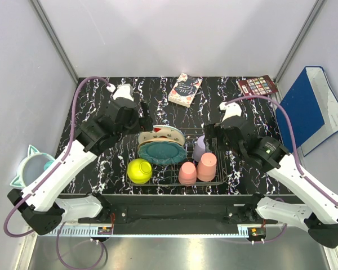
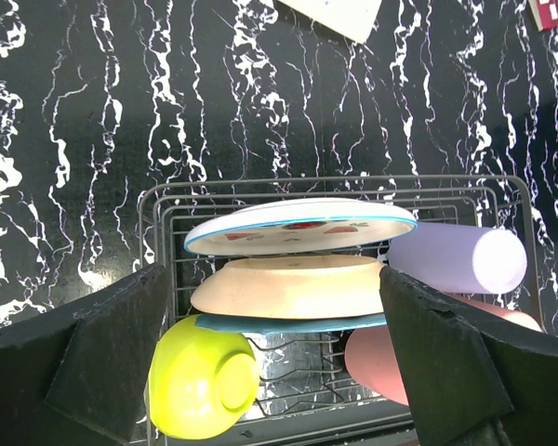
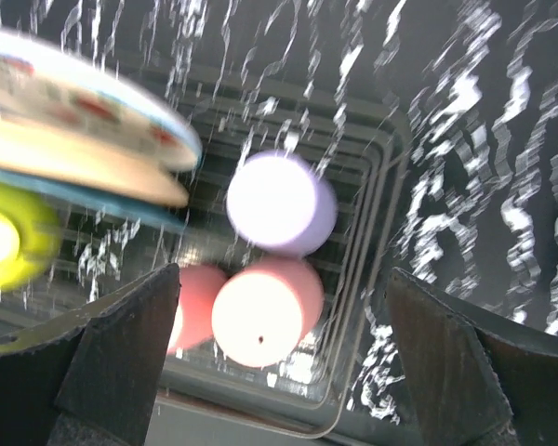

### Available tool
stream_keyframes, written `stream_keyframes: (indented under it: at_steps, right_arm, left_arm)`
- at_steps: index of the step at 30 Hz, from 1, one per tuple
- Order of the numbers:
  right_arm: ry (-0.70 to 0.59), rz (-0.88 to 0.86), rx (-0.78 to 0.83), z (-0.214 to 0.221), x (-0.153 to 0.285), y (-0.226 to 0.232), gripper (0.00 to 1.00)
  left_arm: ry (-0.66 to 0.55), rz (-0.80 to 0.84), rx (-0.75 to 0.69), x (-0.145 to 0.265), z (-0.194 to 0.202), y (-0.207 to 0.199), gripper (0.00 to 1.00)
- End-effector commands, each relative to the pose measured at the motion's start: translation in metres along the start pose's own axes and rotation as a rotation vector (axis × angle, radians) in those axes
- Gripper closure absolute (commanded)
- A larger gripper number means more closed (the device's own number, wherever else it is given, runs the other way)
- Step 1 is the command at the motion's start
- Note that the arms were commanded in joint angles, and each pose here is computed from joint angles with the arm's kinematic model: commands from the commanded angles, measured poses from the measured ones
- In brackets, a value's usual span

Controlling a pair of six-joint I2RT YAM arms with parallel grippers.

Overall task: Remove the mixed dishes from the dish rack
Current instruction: Pick up the cup from the dish rack.

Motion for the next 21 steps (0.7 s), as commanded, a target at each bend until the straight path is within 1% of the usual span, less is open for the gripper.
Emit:
stream_keyframes:
  at_steps: [1,5,12,21]
  right_arm:
    - [0.103,-0.107,-0.020,0.027,-0.003,0.008,0.00]
    - [0.132,-0.135,-0.056,0.042,0.000,0.008,0.01]
    - [0.178,-0.168,-0.058,0.058,0.001,0.010,0.00]
    - [0.253,-0.147,-0.031,0.073,-0.021,0.016,0.00]
  left_arm:
    - [-0.062,0.004,0.033,0.004,-0.007,0.000,0.01]
    - [-0.040,0.005,0.034,-0.001,-0.004,-0.002,0.01]
    - [0.003,0.001,0.034,-0.010,0.003,-0.006,0.01]
    - [0.020,-0.005,0.052,-0.012,0.011,-0.002,0.01]
Point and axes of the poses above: each gripper's point midway between its finger pads, its own x axis back along the fingers, its own y axis along the line the jaws close on, z = x × y, the point moved 8 cm from there along x, back along the fingers, and after that the axes turned 4 degrees about x, right-handed, at the moved point
